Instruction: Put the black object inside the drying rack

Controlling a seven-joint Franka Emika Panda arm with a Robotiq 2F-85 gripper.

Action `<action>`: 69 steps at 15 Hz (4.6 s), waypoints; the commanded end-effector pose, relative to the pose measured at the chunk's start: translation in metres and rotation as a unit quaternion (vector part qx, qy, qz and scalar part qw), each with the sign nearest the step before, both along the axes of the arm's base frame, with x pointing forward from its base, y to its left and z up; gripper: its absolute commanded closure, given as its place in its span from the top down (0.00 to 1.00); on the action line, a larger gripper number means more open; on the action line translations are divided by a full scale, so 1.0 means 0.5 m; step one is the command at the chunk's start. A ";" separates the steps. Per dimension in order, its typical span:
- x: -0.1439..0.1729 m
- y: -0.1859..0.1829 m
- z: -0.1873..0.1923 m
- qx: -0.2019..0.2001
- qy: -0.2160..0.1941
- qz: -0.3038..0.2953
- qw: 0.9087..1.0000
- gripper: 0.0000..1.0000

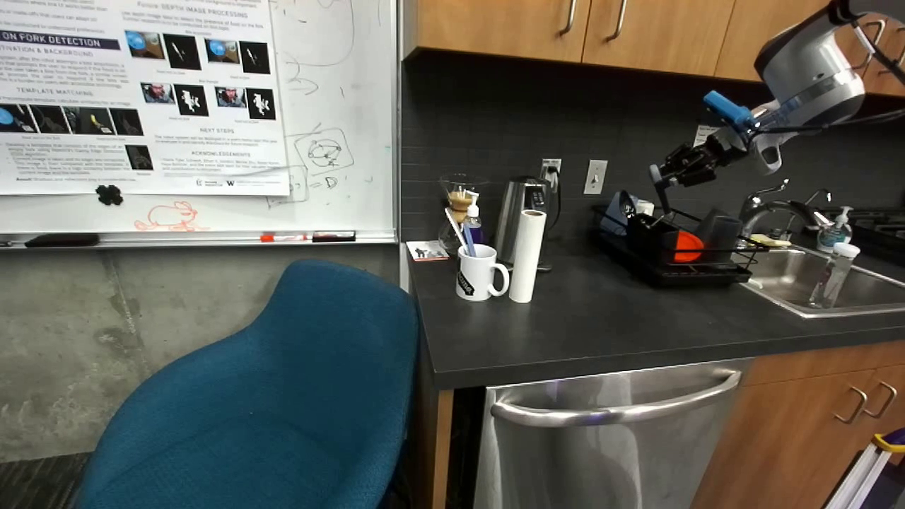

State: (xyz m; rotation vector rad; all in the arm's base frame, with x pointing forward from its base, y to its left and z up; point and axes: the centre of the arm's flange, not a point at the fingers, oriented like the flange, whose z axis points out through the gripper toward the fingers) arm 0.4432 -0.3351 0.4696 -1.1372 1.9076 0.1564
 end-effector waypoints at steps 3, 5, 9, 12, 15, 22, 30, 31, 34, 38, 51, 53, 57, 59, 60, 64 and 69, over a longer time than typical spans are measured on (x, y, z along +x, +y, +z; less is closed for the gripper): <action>0.032 -0.050 -0.008 0.009 0.003 -0.012 1.000 0.18; 0.037 -0.057 -0.018 0.015 0.009 -0.016 1.000 0.18; 0.039 -0.066 -0.037 0.024 0.017 -0.017 0.999 0.18; 0.037 -0.069 -0.050 0.032 0.024 -0.016 0.999 0.18; 0.034 -0.073 -0.060 0.035 0.031 -0.018 0.999 0.18; 0.028 -0.076 -0.061 0.038 0.032 -0.017 0.999 0.37; 0.021 -0.089 -0.045 0.032 0.023 -0.023 0.999 0.55; 0.019 -0.093 -0.042 0.033 0.022 -0.025 0.999 0.32; 0.010 -0.102 -0.035 0.032 0.019 -0.026 0.999 0.49; -0.014 -0.089 -0.013 0.026 0.019 -0.004 0.999 0.75; -0.152 -0.029 0.020 -0.073 0.040 0.100 0.991 1.00; -0.174 -0.009 0.013 -0.092 0.045 0.127 0.987 1.00; -0.214 0.035 -0.005 -0.134 0.056 0.185 0.972 1.00; -0.232 0.062 -0.010 -0.156 0.060 0.215 0.962 1.00; -0.240 0.072 -0.009 -0.165 0.063 0.228 0.957 1.00; -0.267 0.114 -0.006 -0.208 0.081 0.284 0.932 1.00; -0.308 0.156 0.008 -0.265 0.100 0.366 0.886 1.00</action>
